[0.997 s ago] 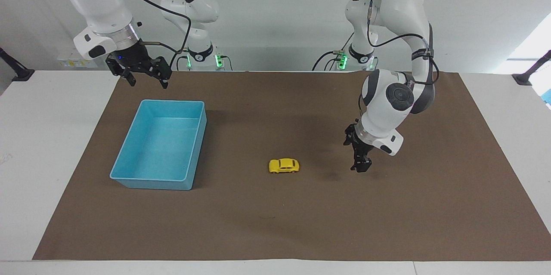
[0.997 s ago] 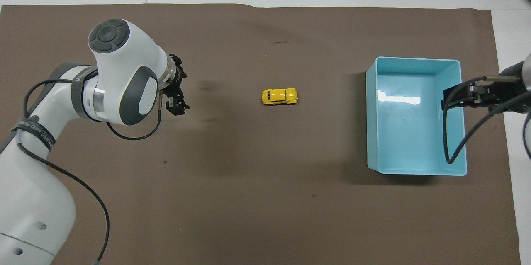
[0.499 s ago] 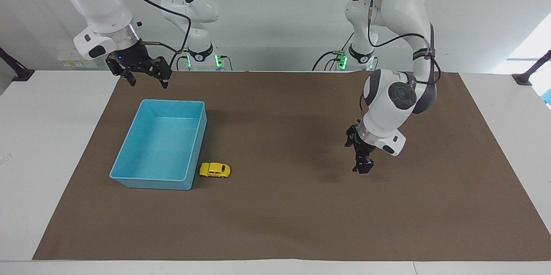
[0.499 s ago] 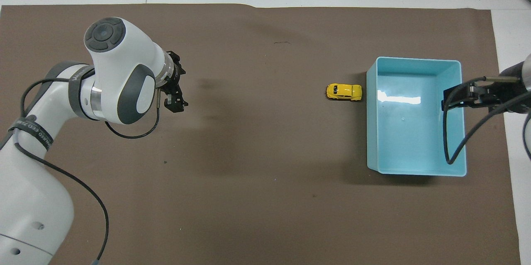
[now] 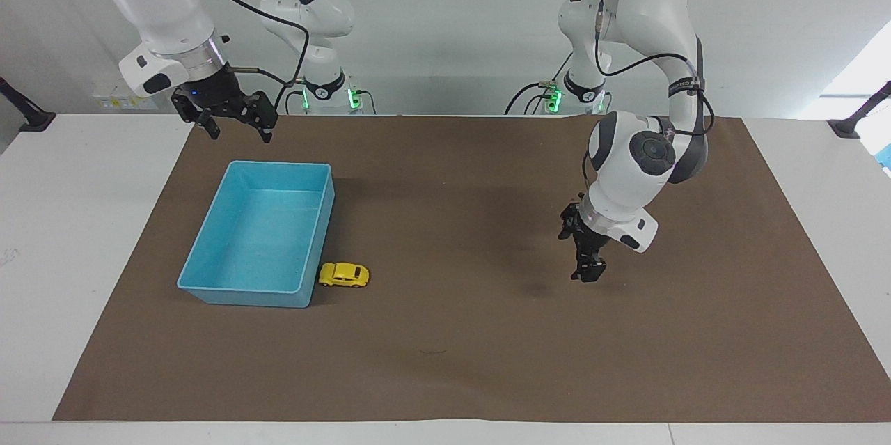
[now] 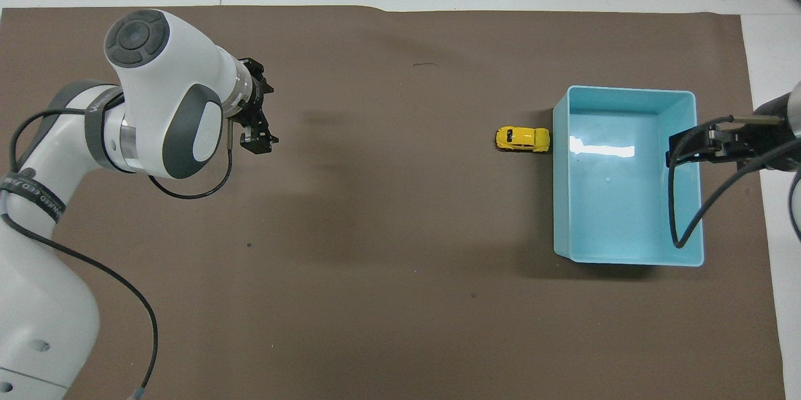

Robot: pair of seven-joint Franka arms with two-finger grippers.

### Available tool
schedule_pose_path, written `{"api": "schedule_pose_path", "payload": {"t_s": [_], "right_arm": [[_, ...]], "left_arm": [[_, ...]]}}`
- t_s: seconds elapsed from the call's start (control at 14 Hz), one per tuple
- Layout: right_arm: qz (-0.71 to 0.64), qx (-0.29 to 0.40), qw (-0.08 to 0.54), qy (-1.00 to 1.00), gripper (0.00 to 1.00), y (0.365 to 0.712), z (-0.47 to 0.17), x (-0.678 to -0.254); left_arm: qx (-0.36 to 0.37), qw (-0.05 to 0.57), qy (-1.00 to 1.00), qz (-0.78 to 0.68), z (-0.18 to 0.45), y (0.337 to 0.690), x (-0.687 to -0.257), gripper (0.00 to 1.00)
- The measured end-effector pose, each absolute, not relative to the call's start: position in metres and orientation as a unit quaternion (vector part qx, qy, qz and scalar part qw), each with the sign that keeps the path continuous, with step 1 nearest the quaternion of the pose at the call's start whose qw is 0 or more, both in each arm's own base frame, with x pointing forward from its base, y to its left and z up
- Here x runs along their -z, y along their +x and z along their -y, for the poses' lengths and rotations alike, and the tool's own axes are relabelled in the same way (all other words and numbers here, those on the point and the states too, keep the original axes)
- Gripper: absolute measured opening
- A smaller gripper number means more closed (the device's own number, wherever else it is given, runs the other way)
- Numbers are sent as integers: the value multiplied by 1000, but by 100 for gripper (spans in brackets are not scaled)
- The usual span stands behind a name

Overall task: Wind up and store yellow beetle car
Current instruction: 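Withdraw the left gripper while the right gripper reaches the car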

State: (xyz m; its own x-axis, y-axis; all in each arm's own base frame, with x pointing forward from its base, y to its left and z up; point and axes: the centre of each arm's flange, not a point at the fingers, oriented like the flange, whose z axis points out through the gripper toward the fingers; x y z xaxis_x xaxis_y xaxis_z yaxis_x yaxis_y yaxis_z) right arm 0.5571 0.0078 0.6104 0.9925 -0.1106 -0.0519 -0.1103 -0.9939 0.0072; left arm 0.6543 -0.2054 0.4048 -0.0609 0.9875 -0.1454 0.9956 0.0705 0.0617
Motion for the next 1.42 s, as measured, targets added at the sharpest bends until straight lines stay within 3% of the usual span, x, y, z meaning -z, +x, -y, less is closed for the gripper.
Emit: {"api": "schedule_pose_path", "payload": {"t_s": [0.57, 1.42], "right_arm": [[196, 22, 5, 980, 100, 559, -19, -605], [483, -10, -25, 875, 100, 577, -64, -557]], "left_arm": [[-18, 120, 751, -650, 164, 662, -473, 100], [-51, 117, 833, -538, 114, 665, -496, 100]]}}
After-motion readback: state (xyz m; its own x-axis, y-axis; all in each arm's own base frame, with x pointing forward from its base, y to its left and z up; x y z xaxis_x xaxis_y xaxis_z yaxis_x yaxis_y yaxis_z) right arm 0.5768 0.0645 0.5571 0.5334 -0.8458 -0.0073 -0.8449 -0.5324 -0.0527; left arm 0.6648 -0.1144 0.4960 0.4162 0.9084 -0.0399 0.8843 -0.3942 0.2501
